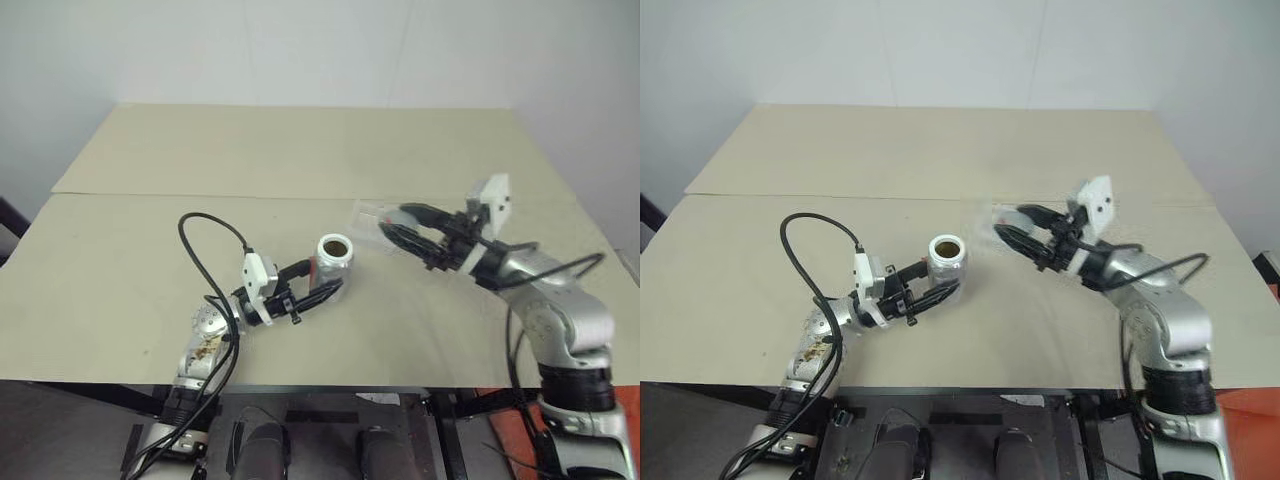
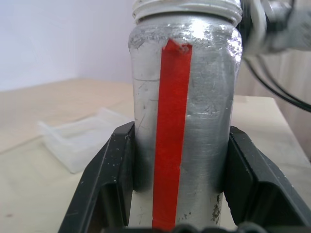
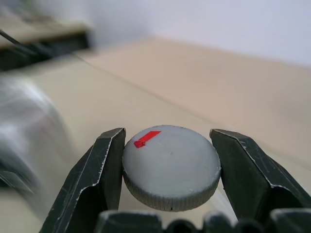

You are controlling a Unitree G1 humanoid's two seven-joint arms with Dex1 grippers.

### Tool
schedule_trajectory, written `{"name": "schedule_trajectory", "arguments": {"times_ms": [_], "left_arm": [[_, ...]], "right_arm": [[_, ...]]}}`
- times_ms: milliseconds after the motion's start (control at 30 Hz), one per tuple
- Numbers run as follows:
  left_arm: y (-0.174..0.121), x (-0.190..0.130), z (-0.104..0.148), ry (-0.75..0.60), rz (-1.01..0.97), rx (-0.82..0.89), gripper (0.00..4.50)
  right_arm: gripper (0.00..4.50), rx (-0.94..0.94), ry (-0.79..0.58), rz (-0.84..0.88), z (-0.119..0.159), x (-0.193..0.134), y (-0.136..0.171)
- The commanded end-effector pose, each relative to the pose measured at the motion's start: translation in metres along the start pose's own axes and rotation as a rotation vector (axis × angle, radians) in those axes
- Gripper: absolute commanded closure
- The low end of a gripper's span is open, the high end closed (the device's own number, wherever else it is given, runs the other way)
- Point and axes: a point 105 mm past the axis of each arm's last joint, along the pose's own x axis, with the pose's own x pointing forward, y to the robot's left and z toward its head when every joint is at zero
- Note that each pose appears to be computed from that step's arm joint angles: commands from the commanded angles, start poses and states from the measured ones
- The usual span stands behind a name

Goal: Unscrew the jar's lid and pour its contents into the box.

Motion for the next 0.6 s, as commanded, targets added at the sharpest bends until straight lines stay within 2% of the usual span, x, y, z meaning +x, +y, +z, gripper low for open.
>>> {"name": "schedule_trajectory", "arguments": {"times_ms": [33,67,167,300,433,600], "left_arm": [[0.005,0.004,0.025,-0.068,0.010,0.051,2.37],[0.005,0.003,0.026,-0.068,0.014,0.053,2.37],[0.011,0.001,0.028,-0.061,0.042,0.060,2.37],[0.019,-0.002,0.030,-0.056,0.085,0.072,2.37],[0.027,-0.008,0.040,-0.099,0.144,0.069,2.37],[0.031,-0.022,0.040,-0.074,0.195,0.083,2.37]], "right_arm": [[1.75,-0.031,0.038,-0.113,-0.003,-0.025,-0.007],[1.75,-0.030,0.054,-0.127,-0.006,-0.029,-0.007],[1.75,-0.059,0.239,-0.162,-0.033,-0.043,-0.008],[1.75,-0.029,0.378,-0.201,-0.054,-0.053,-0.012],[1.75,-0.004,0.443,-0.212,-0.072,-0.059,-0.011],[1.75,0.039,0.492,-0.226,-0.087,-0.071,-0.009]]}}
